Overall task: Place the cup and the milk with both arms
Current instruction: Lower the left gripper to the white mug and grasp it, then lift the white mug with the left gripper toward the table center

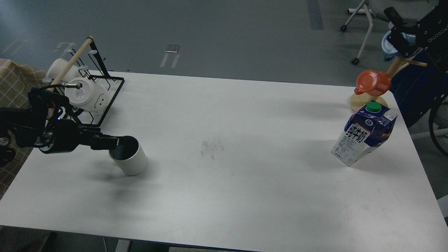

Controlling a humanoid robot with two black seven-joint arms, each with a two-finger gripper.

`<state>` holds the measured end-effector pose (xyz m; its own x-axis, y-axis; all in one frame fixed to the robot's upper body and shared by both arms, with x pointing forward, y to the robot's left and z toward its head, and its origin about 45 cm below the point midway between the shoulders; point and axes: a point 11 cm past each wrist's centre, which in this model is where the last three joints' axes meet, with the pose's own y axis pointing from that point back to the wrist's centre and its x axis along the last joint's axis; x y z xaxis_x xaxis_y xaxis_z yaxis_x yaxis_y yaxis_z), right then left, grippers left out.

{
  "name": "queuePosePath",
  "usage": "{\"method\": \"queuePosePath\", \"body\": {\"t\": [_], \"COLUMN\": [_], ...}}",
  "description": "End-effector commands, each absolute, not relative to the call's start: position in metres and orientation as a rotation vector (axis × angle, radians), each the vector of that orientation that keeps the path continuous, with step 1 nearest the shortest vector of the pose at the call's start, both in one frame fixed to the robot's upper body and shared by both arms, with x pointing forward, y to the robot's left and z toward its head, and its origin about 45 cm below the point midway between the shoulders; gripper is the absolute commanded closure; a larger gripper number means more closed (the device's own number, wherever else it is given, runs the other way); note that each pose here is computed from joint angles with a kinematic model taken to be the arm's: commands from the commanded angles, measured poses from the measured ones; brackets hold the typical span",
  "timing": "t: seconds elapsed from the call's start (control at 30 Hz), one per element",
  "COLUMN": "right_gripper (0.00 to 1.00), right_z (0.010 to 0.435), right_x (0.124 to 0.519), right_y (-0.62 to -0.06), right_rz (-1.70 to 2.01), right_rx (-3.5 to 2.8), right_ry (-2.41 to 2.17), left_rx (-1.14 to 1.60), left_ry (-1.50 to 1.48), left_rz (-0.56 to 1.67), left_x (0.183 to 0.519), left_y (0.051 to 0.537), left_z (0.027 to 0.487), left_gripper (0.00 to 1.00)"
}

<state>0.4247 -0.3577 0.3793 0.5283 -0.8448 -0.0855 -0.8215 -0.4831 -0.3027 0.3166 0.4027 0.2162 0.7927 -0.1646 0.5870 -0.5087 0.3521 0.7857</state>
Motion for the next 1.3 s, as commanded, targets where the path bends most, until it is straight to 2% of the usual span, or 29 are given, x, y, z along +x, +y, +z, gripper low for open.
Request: {"method": "queuePosePath", "body": {"t": [0.0, 0.4, 0.53, 0.67, 0.7, 0.73, 0.77, 0.87, 0.9, 0.97, 1.27], "right_gripper": [0.00, 0.00, 0.00, 0.00, 0.00, 0.00, 0.00, 0.00, 0.00, 0.00, 0.00], "right_z": [0.379, 0.376, 0.374, 0.374, 0.374, 0.374, 0.374, 0.374, 0.374, 0.374, 0.374], "right_x": [0.424, 0.424, 0.423, 0.423, 0.423, 0.423, 0.423, 0.423, 0.423, 0.423, 0.423], "right_y": [-0.358, -0.359, -0.360, -0.359, -0.359, -0.359, -0.359, -0.359, -0.359, -0.359, -0.360], "right_rz": [-0.107, -0.099, -0.095, -0.095, -0.096, -0.095, -0.096, -0.096, -0.096, -0.095, -0.094], "right_rx": [-2.467, -2.466, -2.467, -2.466, -2.467, -2.466, -2.467, -2.467, -2.467, -2.466, -2.467], "right_ry": [1.388, 1.396, 1.398, 1.396, 1.396, 1.396, 1.396, 1.396, 1.396, 1.396, 1.399], "left_rx": [1.215, 1.195, 1.200, 1.208, 1.208, 1.211, 1.215, 1.233, 1.233, 1.241, 1.267], "left_ry": [-0.636, -0.617, -0.615, -0.614, -0.612, -0.613, -0.616, -0.618, -0.618, -0.618, -0.644], "left_rz": [0.232, 0.239, 0.242, 0.243, 0.242, 0.242, 0.238, 0.216, 0.216, 0.205, 0.192], "left_x": [0.311, 0.316, 0.316, 0.315, 0.315, 0.315, 0.315, 0.312, 0.312, 0.310, 0.312], "left_y": [0.403, 0.396, 0.398, 0.400, 0.400, 0.400, 0.401, 0.402, 0.402, 0.402, 0.405], "left_z": [0.208, 0.195, 0.195, 0.195, 0.195, 0.195, 0.194, 0.190, 0.190, 0.188, 0.191], "left_gripper": [0.02, 0.02, 0.09, 0.31, 0.41, 0.45, 0.54, 0.71, 0.71, 0.98, 1.00]}}
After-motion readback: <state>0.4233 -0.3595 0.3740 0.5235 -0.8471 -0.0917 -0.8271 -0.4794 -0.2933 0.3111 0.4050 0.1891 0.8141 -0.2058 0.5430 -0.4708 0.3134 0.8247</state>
